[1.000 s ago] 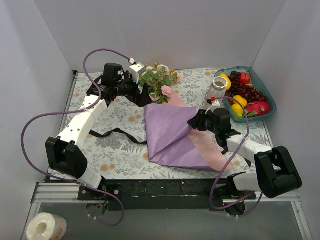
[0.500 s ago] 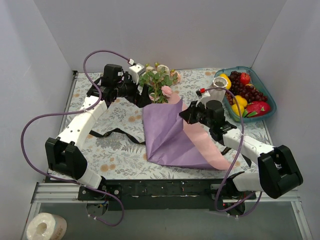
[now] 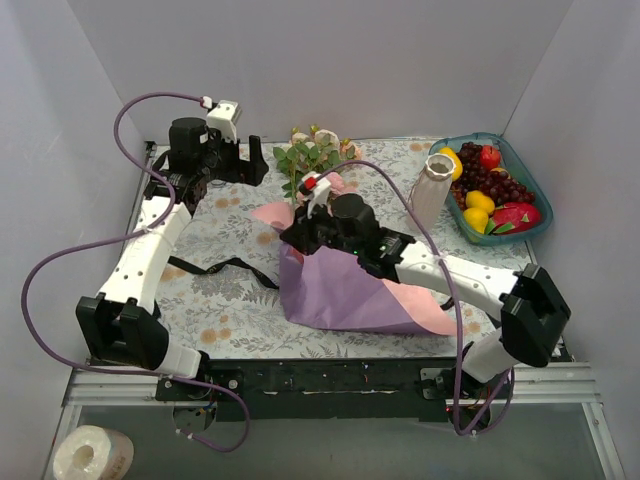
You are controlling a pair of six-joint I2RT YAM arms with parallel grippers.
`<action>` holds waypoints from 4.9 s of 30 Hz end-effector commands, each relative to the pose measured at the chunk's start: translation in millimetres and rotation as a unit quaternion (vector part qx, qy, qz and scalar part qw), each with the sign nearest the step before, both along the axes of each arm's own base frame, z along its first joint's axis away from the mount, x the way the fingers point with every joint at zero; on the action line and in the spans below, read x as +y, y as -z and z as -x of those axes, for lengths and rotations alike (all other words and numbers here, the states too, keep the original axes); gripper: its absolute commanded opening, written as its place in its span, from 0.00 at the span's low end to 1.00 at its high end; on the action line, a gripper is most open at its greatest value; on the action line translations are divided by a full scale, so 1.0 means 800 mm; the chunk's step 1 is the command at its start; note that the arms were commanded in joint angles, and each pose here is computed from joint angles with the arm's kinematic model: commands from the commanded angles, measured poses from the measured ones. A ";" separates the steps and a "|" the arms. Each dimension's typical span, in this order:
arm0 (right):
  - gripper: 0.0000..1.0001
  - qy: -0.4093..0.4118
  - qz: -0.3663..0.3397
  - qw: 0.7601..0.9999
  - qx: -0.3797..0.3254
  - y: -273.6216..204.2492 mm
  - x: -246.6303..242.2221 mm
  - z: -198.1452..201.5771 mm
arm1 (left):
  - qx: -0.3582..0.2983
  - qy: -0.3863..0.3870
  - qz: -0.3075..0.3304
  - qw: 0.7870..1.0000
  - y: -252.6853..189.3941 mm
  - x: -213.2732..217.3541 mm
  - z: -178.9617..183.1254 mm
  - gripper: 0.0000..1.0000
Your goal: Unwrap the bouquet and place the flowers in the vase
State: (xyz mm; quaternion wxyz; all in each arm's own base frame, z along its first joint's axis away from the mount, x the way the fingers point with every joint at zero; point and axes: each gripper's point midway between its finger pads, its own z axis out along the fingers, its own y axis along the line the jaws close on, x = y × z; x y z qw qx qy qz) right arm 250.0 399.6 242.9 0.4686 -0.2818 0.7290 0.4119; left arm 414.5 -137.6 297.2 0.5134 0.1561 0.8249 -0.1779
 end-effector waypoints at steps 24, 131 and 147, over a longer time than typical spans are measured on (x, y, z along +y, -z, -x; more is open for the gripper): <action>0.96 -0.120 0.089 0.989 0.004 -0.010 0.175 0.055 | -0.112 -0.119 -0.016 0.986 -0.107 0.122 0.010 0.98; 0.49 -0.220 -0.022 0.974 0.048 -0.023 -0.173 0.195 | 0.066 0.123 0.050 0.989 0.063 0.030 0.068 0.98; 0.76 -0.127 -0.034 0.991 0.004 -0.123 -0.168 0.146 | 0.074 0.128 0.050 0.988 0.063 0.028 0.075 0.98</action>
